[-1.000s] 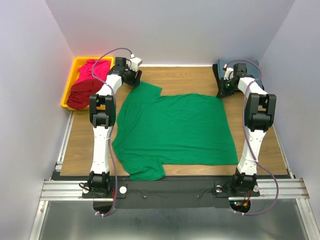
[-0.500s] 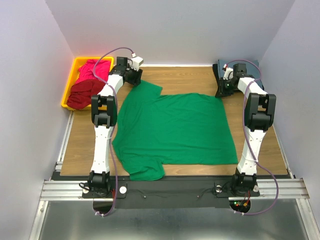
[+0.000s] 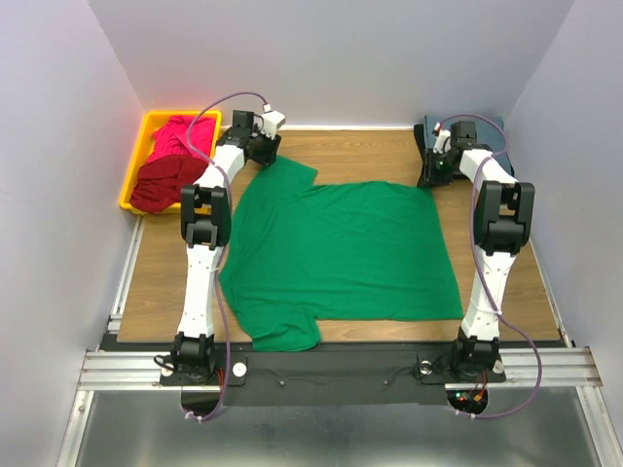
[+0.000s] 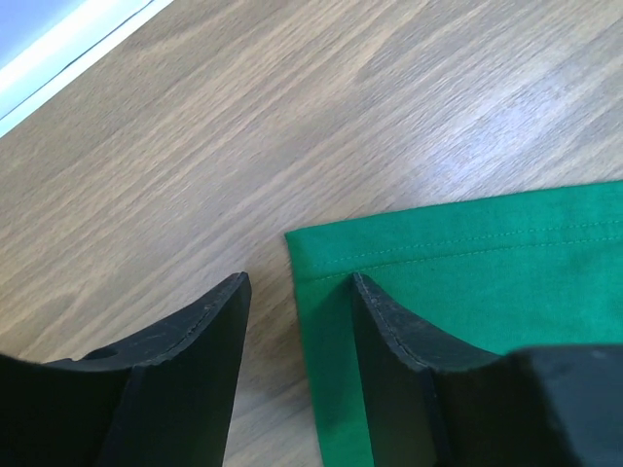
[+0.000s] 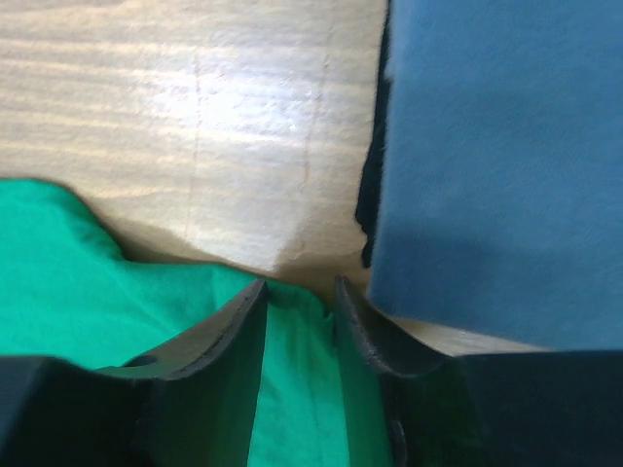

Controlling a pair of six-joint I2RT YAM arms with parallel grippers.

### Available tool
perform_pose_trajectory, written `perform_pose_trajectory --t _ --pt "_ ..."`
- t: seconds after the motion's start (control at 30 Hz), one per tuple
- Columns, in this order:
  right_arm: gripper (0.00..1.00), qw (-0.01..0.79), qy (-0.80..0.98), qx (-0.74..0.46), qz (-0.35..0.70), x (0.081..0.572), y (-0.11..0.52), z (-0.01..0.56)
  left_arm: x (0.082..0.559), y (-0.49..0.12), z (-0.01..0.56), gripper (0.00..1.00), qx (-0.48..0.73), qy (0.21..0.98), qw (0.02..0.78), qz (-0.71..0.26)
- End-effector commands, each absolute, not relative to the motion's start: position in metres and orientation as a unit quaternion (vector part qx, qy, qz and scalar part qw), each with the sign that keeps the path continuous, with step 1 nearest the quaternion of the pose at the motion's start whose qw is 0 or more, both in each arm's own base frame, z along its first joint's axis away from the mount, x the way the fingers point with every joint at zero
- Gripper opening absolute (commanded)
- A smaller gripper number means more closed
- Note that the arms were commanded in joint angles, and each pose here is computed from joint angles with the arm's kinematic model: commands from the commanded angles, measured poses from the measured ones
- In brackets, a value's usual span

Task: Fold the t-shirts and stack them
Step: Flatten the tshirt out

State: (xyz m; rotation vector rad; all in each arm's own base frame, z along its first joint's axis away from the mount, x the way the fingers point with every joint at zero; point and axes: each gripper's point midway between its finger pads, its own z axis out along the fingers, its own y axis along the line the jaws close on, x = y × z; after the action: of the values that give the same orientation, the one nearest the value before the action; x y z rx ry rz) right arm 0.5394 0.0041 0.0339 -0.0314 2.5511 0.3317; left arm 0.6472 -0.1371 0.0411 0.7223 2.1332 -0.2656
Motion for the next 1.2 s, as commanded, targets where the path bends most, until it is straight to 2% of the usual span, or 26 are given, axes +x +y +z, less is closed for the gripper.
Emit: perform_pose_trajectory --t 0.0,0.07,0.1,0.13,0.2,0.3,0.4,0.6,0.93,1.03,1.17 --pt "0.35 0.281 0.955 0.001 0.094 0.548 -0.007 0.021 0.658 -0.144 0.061 0.49 0.307 0.835 0.447 -0.088" --pt "0.26 0.28 0.956 -0.001 0.091 0.547 -0.008 0.02 0.658 -0.146 0.063 0.41 0.309 0.833 0.449 -0.088" --pt "0.24 0.282 0.955 -0.003 0.093 0.547 -0.007 0.022 0.659 -0.146 0.063 0.34 0.309 0.833 0.45 -0.087" --pt "0.22 0.282 0.955 -0.005 0.093 0.546 -0.007 0.022 0.66 -0.145 0.064 0.33 0.309 0.832 0.452 -0.086" --pt "0.22 0.283 0.955 -0.006 0.092 0.545 -0.007 0.025 0.66 -0.146 0.065 0.29 0.309 0.832 0.453 -0.085" --pt "0.31 0.291 0.954 -0.009 0.075 0.542 -0.013 0.037 0.66 -0.146 0.065 0.24 0.309 0.832 0.453 -0.085" --pt "0.36 0.302 0.952 -0.007 0.054 0.54 -0.02 0.05 0.659 -0.145 0.062 0.24 0.307 0.835 0.449 -0.085" --pt "0.38 0.334 0.942 -0.002 0.04 0.548 -0.025 0.075 0.658 -0.145 0.062 0.24 0.307 0.835 0.449 -0.084" --pt "0.41 0.337 0.94 -0.005 0.043 0.554 -0.024 0.071 0.658 -0.145 0.061 0.24 0.307 0.836 0.447 -0.084" --pt "0.4 0.328 0.943 -0.001 0.056 0.555 -0.02 0.059 0.658 -0.144 0.06 0.24 0.306 0.837 0.446 -0.083" --pt "0.33 0.312 0.948 -0.003 0.067 0.547 -0.015 0.046 0.657 -0.146 0.059 0.24 0.308 0.837 0.445 -0.085"
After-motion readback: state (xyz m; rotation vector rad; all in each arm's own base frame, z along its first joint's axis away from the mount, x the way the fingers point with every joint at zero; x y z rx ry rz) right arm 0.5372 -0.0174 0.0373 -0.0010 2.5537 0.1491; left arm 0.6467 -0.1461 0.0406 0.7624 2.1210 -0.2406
